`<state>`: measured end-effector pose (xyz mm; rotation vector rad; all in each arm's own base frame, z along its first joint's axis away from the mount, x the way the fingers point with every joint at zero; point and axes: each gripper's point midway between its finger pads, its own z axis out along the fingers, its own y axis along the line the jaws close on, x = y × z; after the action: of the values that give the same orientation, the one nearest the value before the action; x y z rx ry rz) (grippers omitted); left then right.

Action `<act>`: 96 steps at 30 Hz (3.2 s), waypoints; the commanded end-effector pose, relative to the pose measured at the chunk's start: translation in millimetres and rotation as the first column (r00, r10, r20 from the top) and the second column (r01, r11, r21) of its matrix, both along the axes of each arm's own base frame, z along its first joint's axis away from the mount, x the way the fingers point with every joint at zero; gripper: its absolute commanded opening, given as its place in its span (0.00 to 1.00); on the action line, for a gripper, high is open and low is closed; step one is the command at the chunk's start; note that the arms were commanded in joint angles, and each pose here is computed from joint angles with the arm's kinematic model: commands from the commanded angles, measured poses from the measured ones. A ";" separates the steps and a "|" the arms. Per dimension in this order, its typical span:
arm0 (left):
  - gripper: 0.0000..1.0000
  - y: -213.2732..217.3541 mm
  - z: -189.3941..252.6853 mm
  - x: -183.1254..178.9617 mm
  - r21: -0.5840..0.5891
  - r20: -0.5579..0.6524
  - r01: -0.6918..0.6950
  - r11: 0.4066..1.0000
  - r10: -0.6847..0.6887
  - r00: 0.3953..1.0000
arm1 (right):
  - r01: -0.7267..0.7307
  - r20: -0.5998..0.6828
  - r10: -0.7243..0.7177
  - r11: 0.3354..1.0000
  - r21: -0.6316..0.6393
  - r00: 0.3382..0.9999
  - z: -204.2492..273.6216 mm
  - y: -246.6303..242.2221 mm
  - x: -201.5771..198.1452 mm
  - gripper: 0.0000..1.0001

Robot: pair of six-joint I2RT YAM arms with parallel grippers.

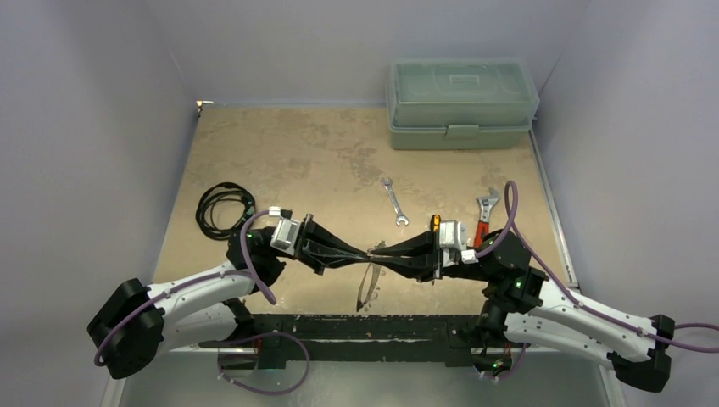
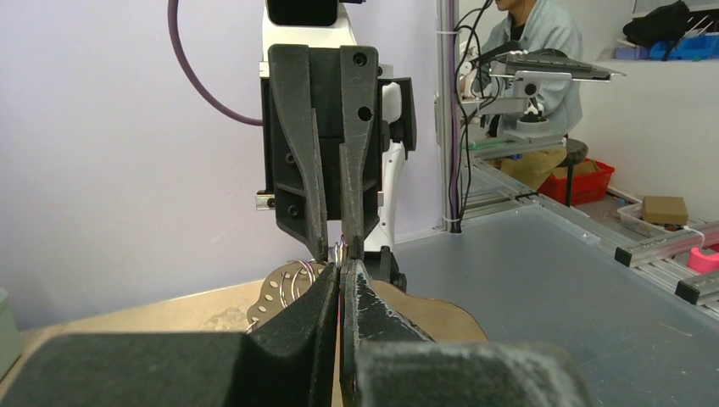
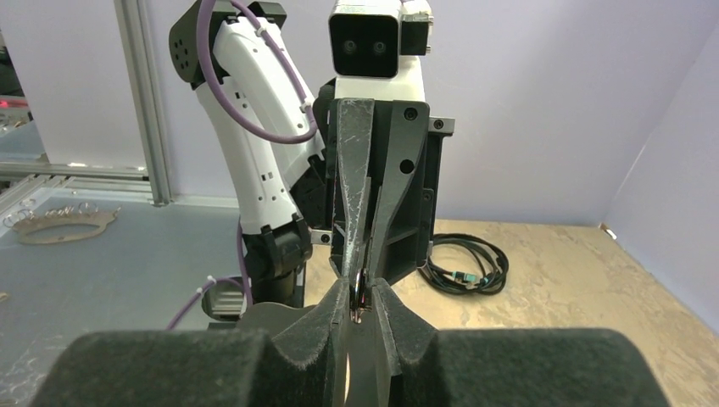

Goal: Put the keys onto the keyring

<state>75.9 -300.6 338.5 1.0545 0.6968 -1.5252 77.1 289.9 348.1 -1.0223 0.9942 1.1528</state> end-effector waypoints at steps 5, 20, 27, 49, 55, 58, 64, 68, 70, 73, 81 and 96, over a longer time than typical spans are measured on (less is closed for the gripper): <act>0.00 8.6 19.3 -6.5 -0.087 0.039 0.002 0.996 0.002 0.999 | 0.045 -0.016 -0.045 0.999 -0.009 0.999 -3.3 -0.4 7.9 0.20; 0.00 5.5 17.6 5.3 -0.087 0.026 -0.063 0.994 0.065 0.998 | 0.068 -0.024 -0.068 0.998 -0.001 0.997 -9.7 -9.5 7.8 0.20; 0.00 5.0 17.2 6.5 -0.087 0.023 -0.067 0.994 0.069 0.997 | 0.057 -0.027 -0.058 0.998 -0.009 0.998 -12.5 -5.4 7.7 0.19; 0.00 5.7 14.6 14.0 -0.092 0.019 -0.120 0.988 0.123 0.992 | 0.036 -0.137 -0.028 0.998 0.056 0.990 -24.5 -14.7 -1.0 0.35; 0.00 6.4 14.0 11.8 -0.092 0.015 -0.108 0.990 0.110 0.994 | 0.041 -0.108 -0.036 0.998 0.044 0.993 -17.1 -4.3 5.4 0.35; 0.00 7.0 13.7 10.1 -0.091 0.014 -0.100 0.991 0.101 0.995 | 0.062 -0.092 -0.057 0.997 0.049 0.994 -11.8 -3.8 9.6 0.35; 0.00 7.3 13.4 9.2 -0.094 0.010 -0.094 0.991 0.095 0.995 | 0.077 -0.065 -0.073 0.995 0.056 0.995 -2.1 -3.7 12.5 0.34; 0.00 7.5 12.7 8.7 -0.092 0.006 -0.091 0.992 0.092 0.996 | 0.091 -0.052 -0.087 0.993 0.074 0.995 3.2 -7.7 13.4 0.33; 0.00 7.4 12.6 8.6 -0.092 0.005 -0.091 0.992 0.091 0.996 | 0.092 -0.046 -0.089 0.993 0.080 0.995 5.5 -8.6 13.3 0.32; 0.00 7.1 12.4 9.1 -0.092 0.003 -0.091 0.992 0.091 0.996 | 0.086 -0.041 -0.083 0.993 0.081 0.996 7.1 -6.9 13.0 0.30; 0.00 7.2 13.8 9.7 -0.097 -0.006 -0.091 0.991 0.091 0.996 | 0.076 -0.032 -0.073 0.993 0.087 0.997 9.1 -2.4 13.2 0.26; 0.00 6.1 10.5 14.7 -0.091 -0.019 -0.115 0.989 0.114 0.993 | 0.085 -0.018 -0.083 0.991 0.103 0.996 16.8 -5.5 13.6 0.17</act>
<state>90.3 -298.5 339.0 0.9530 0.7270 -1.4718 91.4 291.0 330.3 -0.9321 1.0579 1.1408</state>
